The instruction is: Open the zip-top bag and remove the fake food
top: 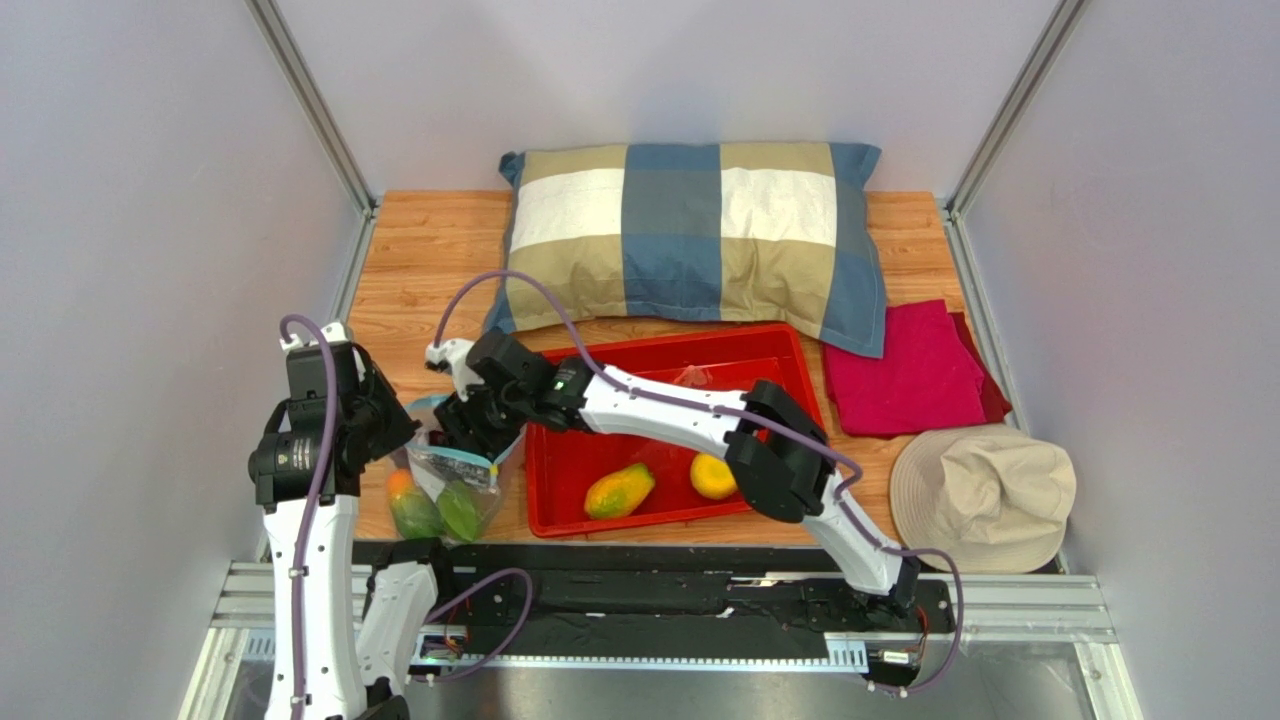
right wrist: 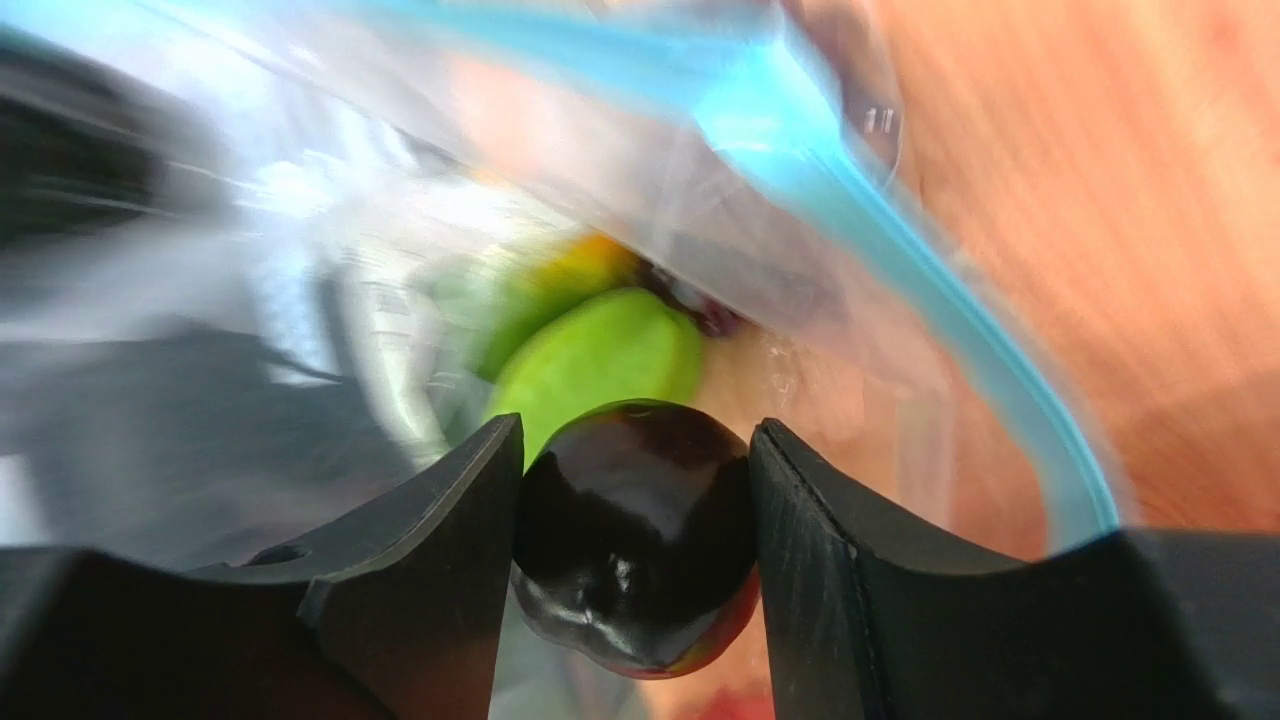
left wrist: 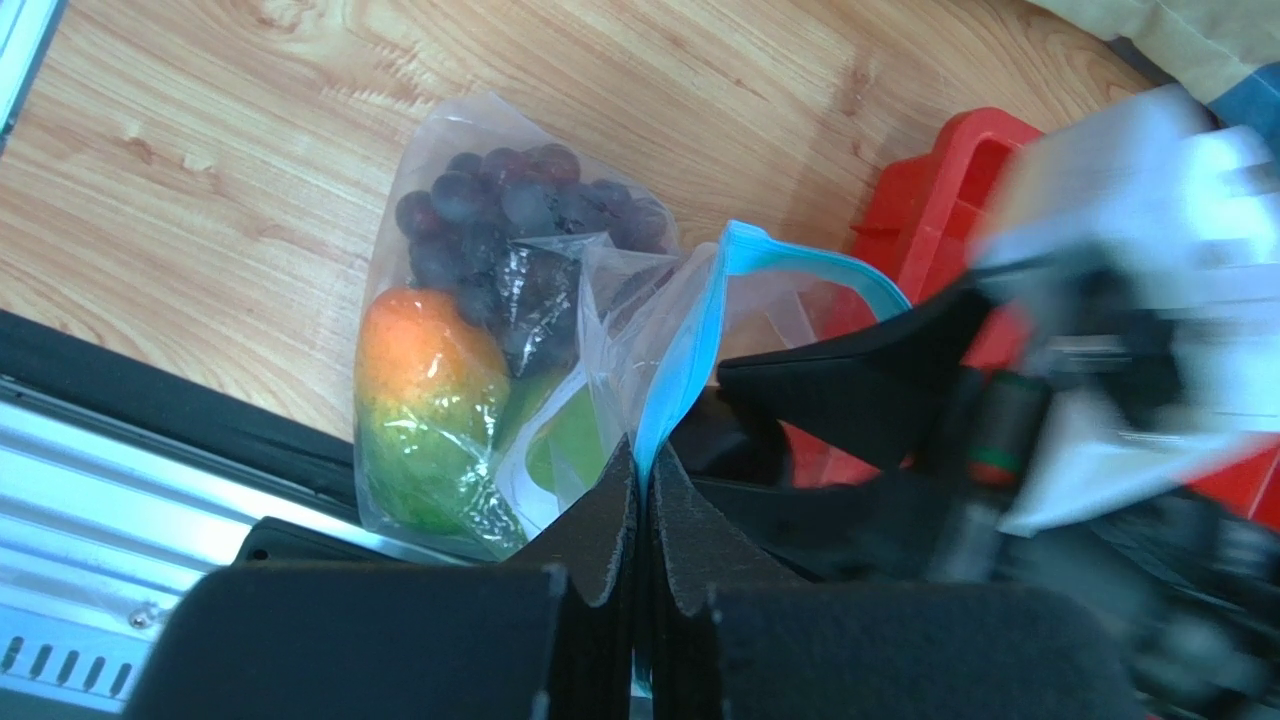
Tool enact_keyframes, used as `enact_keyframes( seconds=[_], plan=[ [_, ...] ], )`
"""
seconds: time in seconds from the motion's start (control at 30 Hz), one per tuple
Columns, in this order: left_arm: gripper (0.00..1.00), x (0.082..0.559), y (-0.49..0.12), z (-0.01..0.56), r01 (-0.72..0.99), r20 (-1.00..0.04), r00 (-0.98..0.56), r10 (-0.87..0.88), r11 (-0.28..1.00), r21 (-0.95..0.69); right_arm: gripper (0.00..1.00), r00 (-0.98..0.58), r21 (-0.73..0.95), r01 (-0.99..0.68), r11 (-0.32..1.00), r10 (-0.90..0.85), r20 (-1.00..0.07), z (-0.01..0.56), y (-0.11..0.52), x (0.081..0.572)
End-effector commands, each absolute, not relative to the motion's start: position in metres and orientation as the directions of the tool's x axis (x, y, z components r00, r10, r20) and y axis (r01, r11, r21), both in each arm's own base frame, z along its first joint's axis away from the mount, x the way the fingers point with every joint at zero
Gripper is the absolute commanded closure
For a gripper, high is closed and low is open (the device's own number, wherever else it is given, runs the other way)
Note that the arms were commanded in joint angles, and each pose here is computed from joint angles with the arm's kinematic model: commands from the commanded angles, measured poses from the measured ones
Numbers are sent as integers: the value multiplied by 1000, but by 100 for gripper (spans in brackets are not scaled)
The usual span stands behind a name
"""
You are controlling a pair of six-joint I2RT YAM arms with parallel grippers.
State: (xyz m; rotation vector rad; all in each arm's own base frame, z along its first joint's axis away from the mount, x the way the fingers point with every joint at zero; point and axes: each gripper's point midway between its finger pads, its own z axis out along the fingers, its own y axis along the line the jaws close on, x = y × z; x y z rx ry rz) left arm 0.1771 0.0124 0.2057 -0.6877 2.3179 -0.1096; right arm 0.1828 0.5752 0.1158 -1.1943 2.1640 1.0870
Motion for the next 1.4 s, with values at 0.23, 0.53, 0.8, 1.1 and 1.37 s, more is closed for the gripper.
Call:
enact_keyframes(
  seconds=[0.23,0.53,0.8,1.1,1.37],
  plan=[
    [100,179,11,216,-426,-642,-580,-502,858,-286,100,-604,574,-795,198,-161,-781,285,558,212],
    [100,184,23,229,-440,-685,-550,-478,863,-249,90,-609,407,-744,530,-288,-739,205,452,243],
    [100,195,18,233,-392,-691,-564,-452,883,-258,29,-668,336,-697,633,-404,-626,119,416,235],
    [100,195,-5,229,-313,-664,-580,-472,882,-353,8,-583,315,-762,567,-388,-714,175,448,247],
    [100,198,-16,224,-235,-671,-597,-440,895,-379,31,-608,502,-793,345,-399,-686,212,520,201]
  ],
)
